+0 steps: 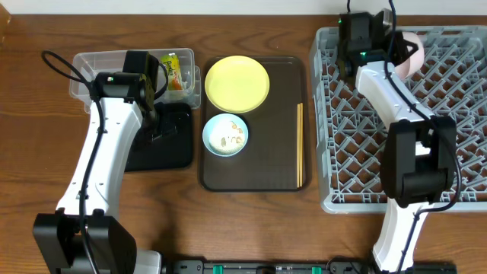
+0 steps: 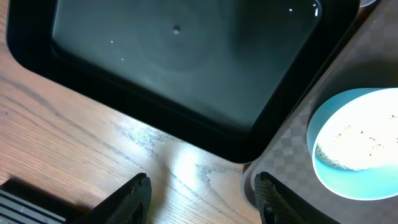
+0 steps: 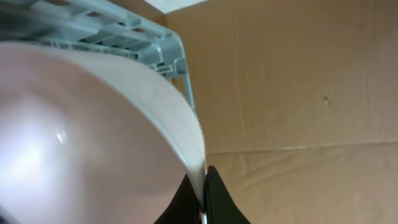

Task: Sort waste into correct bins and load items into the dishwasher rack
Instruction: 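Lower the pink bowl into the rack and release it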

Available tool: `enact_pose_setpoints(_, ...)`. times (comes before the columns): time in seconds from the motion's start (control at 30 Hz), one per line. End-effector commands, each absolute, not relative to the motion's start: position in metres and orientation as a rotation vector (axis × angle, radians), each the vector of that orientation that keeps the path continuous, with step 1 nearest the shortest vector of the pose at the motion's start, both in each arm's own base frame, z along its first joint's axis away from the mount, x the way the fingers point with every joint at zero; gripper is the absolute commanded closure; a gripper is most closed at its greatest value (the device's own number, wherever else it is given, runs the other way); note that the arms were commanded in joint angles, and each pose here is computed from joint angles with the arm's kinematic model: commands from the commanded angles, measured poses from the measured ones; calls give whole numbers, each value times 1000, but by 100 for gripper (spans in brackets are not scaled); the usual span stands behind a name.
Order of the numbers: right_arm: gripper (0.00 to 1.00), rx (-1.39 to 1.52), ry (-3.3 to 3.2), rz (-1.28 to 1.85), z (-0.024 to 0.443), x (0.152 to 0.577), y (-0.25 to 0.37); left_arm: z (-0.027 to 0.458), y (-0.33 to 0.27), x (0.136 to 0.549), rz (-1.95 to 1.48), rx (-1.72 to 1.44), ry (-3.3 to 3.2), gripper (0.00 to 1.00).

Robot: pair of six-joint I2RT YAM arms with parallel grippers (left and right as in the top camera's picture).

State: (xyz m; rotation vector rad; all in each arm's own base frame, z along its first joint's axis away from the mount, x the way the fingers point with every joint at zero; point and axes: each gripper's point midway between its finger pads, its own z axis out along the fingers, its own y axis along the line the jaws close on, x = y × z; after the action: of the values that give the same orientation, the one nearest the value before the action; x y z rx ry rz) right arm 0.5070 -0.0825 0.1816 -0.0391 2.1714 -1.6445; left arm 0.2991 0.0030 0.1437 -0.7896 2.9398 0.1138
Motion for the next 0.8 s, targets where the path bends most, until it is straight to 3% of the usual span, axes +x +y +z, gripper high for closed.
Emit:
enact_pose_setpoints(0.0, 99, -31, 2197, -1505, 154, 509, -56, 152, 6, 300, 122, -811, 2904, 43)
enact_pose_setpoints(0.1, 98, -61, 2194, -1484, 152, 508, -38, 151, 6, 300, 122, -812, 2904, 43)
enact_pose_setpoints(0.23, 63, -84, 2176, -1446, 152, 508, -16, 151, 6, 300, 122, -812, 2904, 43)
enact_pose_setpoints(0.37, 43, -127, 2197, -1350, 146, 510, 6, 152, 6, 300, 122, -812, 2904, 43)
enact_pose_setpoints(0.47, 32, -95, 2229, -1231, 143, 508, 16, 151, 6, 300, 123, -812, 2905, 43)
enact_pose_setpoints(0.77, 18, -97, 2360, -467, 178, 504, 72, 151, 6, 299, 125, -812, 2907, 43)
